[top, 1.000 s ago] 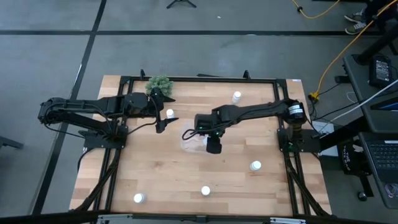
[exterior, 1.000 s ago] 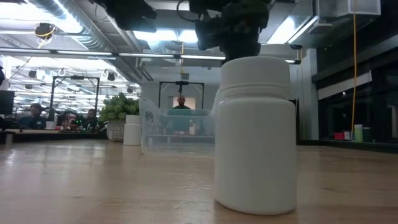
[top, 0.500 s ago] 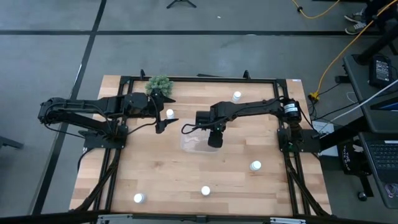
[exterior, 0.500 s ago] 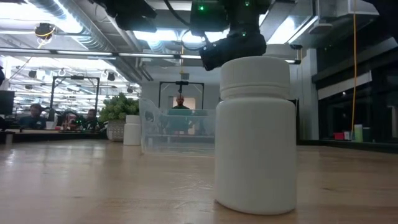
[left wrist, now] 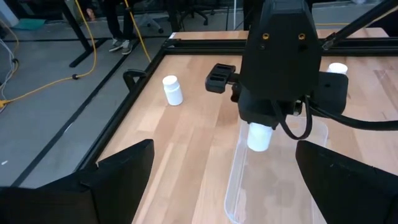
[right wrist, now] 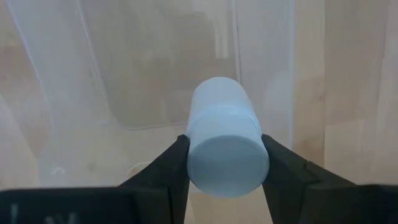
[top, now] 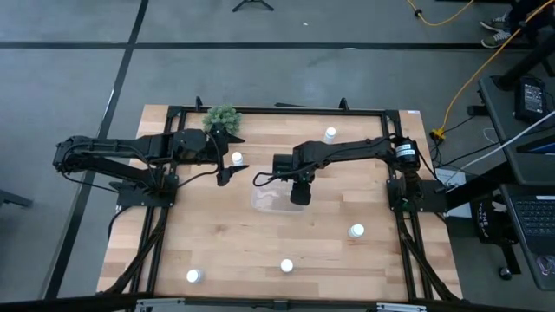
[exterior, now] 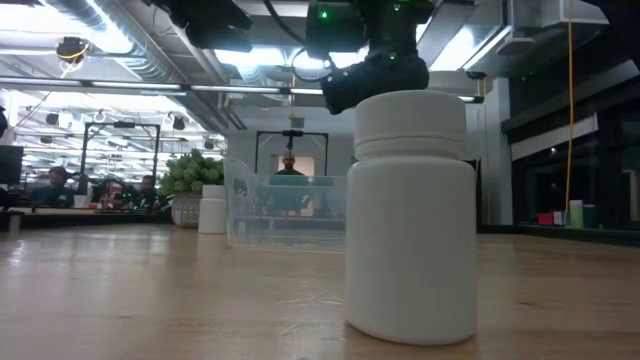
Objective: Pick and place pill bottles into a basket
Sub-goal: Put the white medicine bottle into the transparent bin
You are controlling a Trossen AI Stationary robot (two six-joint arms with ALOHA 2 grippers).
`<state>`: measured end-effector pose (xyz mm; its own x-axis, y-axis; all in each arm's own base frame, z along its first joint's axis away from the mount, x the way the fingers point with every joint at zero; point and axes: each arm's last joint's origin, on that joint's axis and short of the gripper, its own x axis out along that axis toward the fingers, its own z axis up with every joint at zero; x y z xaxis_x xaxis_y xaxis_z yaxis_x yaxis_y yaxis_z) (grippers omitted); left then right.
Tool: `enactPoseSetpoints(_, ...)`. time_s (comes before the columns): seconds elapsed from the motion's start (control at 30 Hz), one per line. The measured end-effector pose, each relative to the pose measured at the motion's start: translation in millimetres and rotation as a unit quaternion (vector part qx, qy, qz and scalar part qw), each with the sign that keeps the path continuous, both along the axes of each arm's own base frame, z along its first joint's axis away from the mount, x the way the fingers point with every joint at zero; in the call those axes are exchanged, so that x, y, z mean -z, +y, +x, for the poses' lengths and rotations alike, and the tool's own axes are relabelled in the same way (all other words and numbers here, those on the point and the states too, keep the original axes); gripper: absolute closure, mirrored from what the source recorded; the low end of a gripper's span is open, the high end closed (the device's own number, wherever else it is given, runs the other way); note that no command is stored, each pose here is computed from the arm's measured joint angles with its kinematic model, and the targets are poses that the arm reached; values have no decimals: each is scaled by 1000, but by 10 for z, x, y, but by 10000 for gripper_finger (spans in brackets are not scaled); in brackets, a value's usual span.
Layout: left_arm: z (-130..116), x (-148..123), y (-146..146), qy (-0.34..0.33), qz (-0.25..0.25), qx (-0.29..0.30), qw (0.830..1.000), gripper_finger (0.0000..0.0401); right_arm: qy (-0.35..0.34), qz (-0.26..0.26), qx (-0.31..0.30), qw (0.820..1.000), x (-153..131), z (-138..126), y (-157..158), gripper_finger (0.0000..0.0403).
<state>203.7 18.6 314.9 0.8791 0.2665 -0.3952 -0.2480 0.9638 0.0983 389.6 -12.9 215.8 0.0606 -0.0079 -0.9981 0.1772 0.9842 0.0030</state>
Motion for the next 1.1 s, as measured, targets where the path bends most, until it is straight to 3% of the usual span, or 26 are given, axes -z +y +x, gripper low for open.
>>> enactPoseSetpoints(0.6, -2, 1, 0, 0, -1, -1, 1000, 17, 34, 4, -10, 999, 249, 62, 0, 248)
enactPoseSetpoints(0.9, -2, 1, 0, 1, 0, 0, 1000, 17, 14, 13, -6, 1000, 152, 126, 5, 80)
enactPoseSetpoints(1.1, -2, 1, 0, 0, -2, -1, 1000, 17, -11, 10, 13, 1000, -178, 200, 1, 53)
